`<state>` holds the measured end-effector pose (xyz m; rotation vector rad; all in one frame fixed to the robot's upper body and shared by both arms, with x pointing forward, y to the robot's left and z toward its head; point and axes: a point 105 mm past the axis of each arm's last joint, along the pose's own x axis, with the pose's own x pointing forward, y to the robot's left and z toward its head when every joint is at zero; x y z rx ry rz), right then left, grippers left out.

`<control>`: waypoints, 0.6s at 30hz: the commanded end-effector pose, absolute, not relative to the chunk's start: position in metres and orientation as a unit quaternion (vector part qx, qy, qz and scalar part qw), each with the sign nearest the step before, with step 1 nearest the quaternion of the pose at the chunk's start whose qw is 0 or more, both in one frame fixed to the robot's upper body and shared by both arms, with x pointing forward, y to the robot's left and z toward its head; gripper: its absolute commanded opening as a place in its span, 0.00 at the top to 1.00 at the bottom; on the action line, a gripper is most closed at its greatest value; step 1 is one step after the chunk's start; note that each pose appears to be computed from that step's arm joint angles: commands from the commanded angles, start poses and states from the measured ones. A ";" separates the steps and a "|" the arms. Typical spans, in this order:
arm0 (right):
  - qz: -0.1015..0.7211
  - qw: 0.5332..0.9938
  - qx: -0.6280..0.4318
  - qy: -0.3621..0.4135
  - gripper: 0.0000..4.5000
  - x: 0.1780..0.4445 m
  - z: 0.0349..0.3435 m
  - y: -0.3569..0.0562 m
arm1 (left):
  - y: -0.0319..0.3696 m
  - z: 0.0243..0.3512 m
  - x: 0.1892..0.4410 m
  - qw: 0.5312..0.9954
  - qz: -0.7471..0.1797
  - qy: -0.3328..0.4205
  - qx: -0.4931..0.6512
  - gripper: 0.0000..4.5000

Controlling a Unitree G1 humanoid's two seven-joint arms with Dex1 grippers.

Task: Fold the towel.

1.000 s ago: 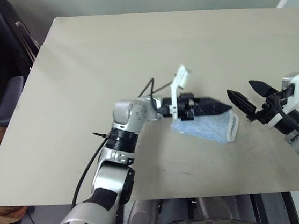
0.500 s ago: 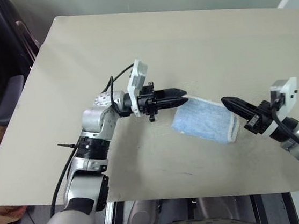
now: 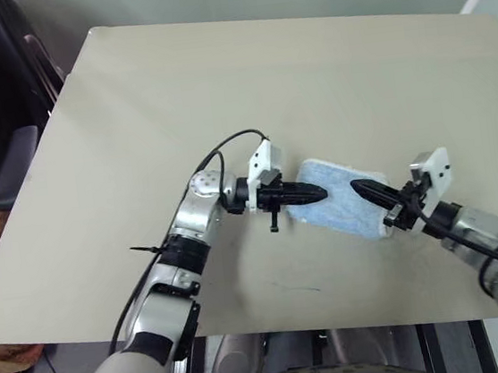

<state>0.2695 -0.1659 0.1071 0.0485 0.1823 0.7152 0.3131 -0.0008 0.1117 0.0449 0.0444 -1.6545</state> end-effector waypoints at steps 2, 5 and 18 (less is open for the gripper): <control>0.345 0.935 0.019 0.083 1.00 0.273 0.081 -0.172 | -0.008 0.092 0.318 0.682 -0.729 0.037 0.034 0.95; 0.334 0.938 0.013 0.096 1.00 0.277 0.061 -0.178 | -0.004 0.077 0.321 0.692 -0.718 0.055 0.039 0.95; 0.357 0.927 0.002 0.112 1.00 0.278 0.057 -0.179 | 0.001 0.078 0.324 0.702 -0.710 0.036 0.033 0.95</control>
